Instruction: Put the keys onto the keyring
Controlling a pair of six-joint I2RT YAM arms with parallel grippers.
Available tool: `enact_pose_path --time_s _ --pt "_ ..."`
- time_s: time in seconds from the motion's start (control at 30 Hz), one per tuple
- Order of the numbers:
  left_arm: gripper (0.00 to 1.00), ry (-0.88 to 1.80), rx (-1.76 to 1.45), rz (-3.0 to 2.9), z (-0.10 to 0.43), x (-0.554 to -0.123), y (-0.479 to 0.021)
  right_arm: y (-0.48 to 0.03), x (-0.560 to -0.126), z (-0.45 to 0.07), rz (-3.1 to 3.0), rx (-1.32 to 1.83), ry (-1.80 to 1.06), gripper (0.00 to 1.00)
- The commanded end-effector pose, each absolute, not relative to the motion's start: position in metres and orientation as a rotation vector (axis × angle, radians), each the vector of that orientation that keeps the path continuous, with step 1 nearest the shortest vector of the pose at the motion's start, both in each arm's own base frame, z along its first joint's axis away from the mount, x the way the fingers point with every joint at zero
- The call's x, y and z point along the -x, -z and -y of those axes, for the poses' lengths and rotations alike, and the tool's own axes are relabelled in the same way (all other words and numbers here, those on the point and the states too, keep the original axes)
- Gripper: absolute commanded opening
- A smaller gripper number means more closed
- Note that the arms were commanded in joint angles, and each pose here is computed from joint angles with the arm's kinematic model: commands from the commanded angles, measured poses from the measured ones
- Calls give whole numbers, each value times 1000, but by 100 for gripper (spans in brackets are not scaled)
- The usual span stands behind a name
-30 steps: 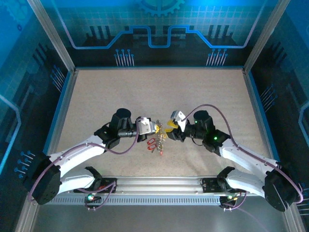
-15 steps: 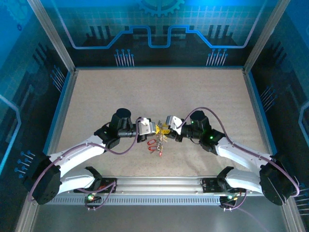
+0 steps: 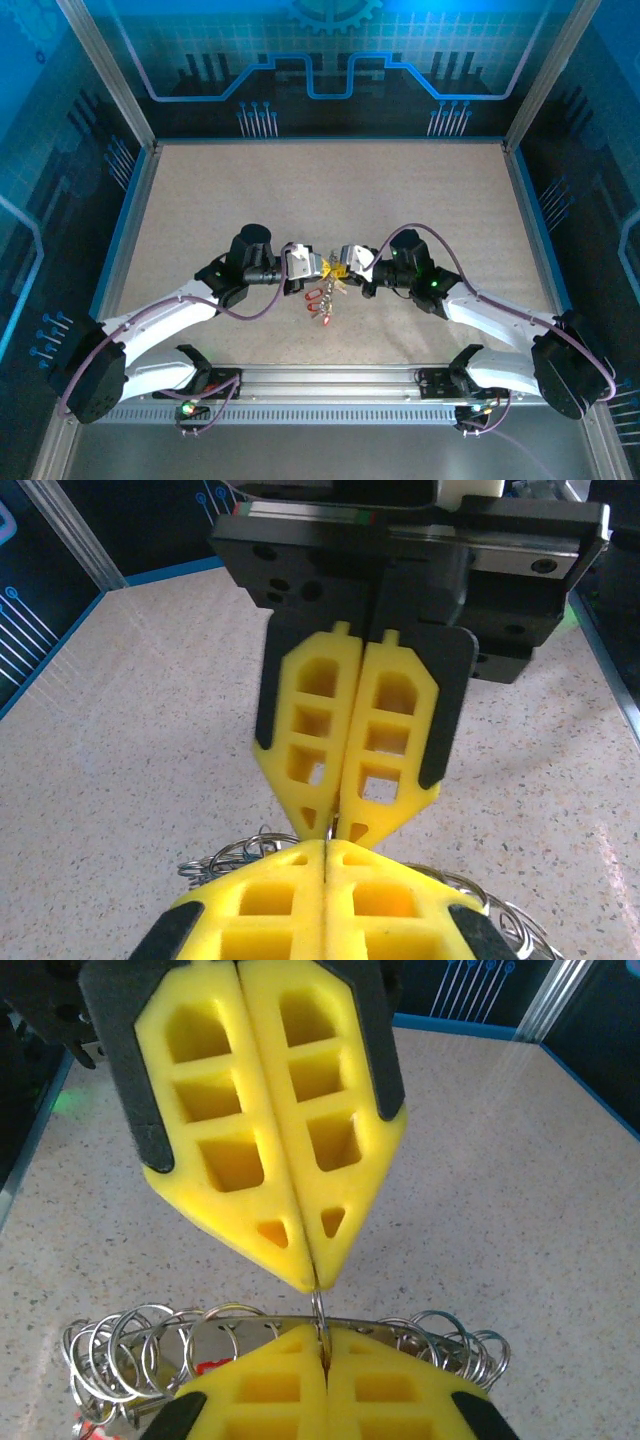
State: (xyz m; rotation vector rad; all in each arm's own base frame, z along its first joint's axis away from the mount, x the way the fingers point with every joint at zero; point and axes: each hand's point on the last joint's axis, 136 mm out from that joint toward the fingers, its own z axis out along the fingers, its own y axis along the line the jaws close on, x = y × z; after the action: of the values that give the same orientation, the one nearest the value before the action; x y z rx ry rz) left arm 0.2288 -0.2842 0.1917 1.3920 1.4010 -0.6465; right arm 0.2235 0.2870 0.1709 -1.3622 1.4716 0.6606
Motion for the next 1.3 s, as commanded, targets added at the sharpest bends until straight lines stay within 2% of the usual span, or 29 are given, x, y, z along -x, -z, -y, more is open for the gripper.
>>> enact_pose_path --time_s 0.0,0.4,0.77,0.9,1.03,1.27 --pt "0 660 -1408 -1284 289 -220 -210 -182 -219 -291 -1407 1394 -663 0" --pt "0 510 -1466 -1377 279 -235 -185 -203 -214 -282 -1399 1392 -621 0" --pt "0 517 -1456 -1449 280 -243 -177 -205 -212 -282 -1402 1396 -641 0" --pt "10 572 -1446 -1423 285 -238 -182 -206 -212 -284 -1398 1382 -660 0" --pt "26 638 -1440 -1395 290 -232 -189 -204 -213 -286 -1400 1387 -665 0" --pt "28 650 -1437 -1407 293 -234 -186 -202 -213 -289 -1398 1391 -683 0"
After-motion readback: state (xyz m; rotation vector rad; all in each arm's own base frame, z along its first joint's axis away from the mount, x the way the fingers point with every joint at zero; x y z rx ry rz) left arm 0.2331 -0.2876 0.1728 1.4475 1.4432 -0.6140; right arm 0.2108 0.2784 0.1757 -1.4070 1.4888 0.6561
